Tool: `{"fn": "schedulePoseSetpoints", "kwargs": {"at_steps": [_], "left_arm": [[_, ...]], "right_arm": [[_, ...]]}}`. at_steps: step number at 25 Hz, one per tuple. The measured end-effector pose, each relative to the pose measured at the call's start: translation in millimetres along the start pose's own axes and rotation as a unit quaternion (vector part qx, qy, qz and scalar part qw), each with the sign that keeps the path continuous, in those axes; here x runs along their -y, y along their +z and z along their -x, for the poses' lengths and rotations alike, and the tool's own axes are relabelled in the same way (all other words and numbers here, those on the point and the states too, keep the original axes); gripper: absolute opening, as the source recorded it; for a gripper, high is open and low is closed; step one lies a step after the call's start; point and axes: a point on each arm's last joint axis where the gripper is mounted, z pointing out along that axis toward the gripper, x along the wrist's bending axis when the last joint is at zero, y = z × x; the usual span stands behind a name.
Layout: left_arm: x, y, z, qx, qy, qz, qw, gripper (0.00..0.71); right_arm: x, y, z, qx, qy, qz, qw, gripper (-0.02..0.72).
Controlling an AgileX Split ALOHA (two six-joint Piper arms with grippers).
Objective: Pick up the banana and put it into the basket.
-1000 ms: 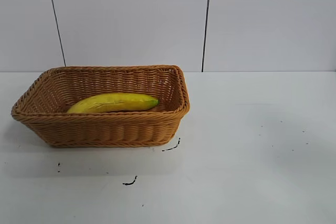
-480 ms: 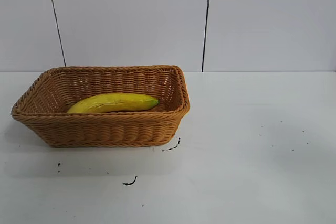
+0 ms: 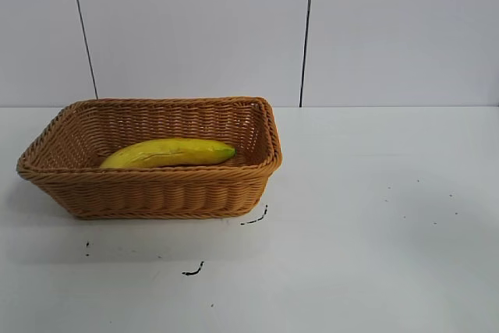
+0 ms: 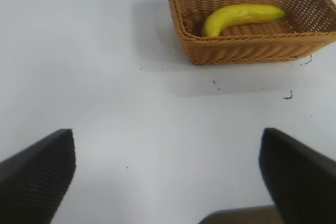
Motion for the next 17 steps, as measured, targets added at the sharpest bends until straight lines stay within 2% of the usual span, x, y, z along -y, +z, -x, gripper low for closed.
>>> {"fn": "schedulePoseSetpoints", "kwargs": {"at_steps": [7,17], "left_arm": [[0.0,0.0,0.0,0.000,0.000,0.000,1.000,0.690],[0.0,0.0,0.0,0.000,0.000,0.000,1.000,0.690]], "right_arm": [[4.9,-9.0,-0.8,-0.003,0.000,0.032,0.999,0.648],[4.9,-9.3,-0.9,-0.003,0.000,0.034,0.999,0.648]]}}
